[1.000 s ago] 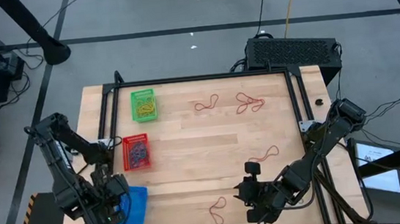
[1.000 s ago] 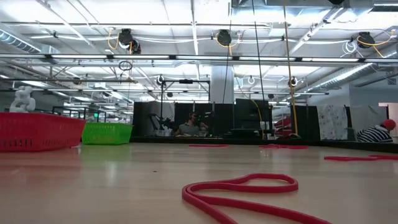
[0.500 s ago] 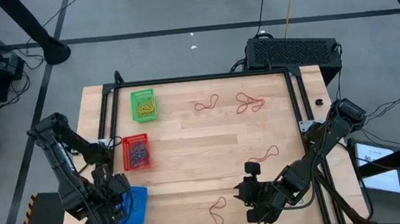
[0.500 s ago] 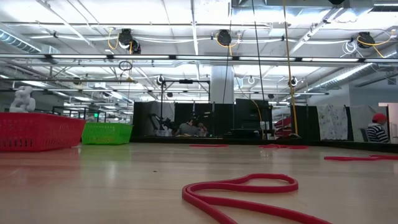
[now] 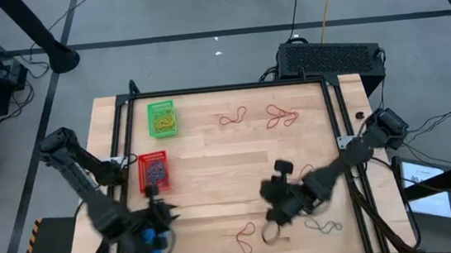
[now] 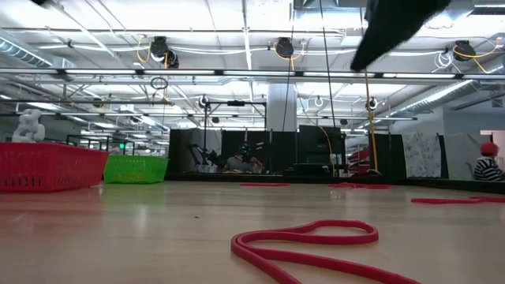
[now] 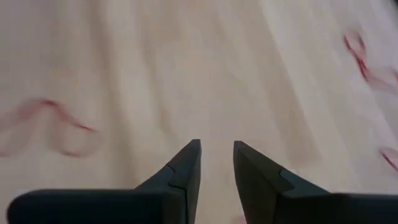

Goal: Sort rubber bands into baskets
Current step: Put the red rubber band into the blue bin

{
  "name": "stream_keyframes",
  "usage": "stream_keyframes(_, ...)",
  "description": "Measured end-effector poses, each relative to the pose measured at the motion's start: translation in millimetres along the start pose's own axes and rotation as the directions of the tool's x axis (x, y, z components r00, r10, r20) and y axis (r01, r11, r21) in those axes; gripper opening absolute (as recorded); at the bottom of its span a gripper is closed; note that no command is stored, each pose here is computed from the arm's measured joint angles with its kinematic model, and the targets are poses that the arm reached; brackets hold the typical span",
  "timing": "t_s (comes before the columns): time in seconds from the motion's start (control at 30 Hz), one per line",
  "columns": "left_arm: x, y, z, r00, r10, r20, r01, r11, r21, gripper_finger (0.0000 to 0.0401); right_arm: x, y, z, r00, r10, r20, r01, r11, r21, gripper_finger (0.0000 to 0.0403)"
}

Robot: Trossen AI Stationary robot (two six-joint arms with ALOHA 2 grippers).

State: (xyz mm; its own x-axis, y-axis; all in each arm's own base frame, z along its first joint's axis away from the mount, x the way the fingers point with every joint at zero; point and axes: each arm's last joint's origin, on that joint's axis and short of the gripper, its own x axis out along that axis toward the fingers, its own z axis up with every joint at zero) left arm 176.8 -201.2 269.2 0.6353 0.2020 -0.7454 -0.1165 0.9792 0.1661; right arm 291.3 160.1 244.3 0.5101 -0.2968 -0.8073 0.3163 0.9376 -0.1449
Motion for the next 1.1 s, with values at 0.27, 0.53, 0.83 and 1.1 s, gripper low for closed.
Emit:
stream_keyframes(0.27,86,19,9,0.977,-0.192,0.094,0.180,0.976,0.127,0.0128,37,-88,19,0.917,-0.250,-0.310,0.271,0.962,0.028,0.0075)
stream_keyframes(0.53,105,43,7,0.936,-0.261,0.237,0.222,0.958,0.179,0.0128,75,-187,46,0.880,-0.204,-0.429,0.273,0.956,0.106,0.0075)
stream_keyframes(0.83,88,67,-18,0.795,-0.302,0.526,0.237,0.953,0.189,0.0128,94,-259,60,0.929,-0.150,-0.338,0.232,0.949,0.215,0.0075)
stream_keyframes(1.1,71,80,-21,0.710,-0.352,0.610,0.301,0.935,0.188,0.0128,99,-299,61,0.954,-0.122,-0.275,0.201,0.938,0.282,0.0075)
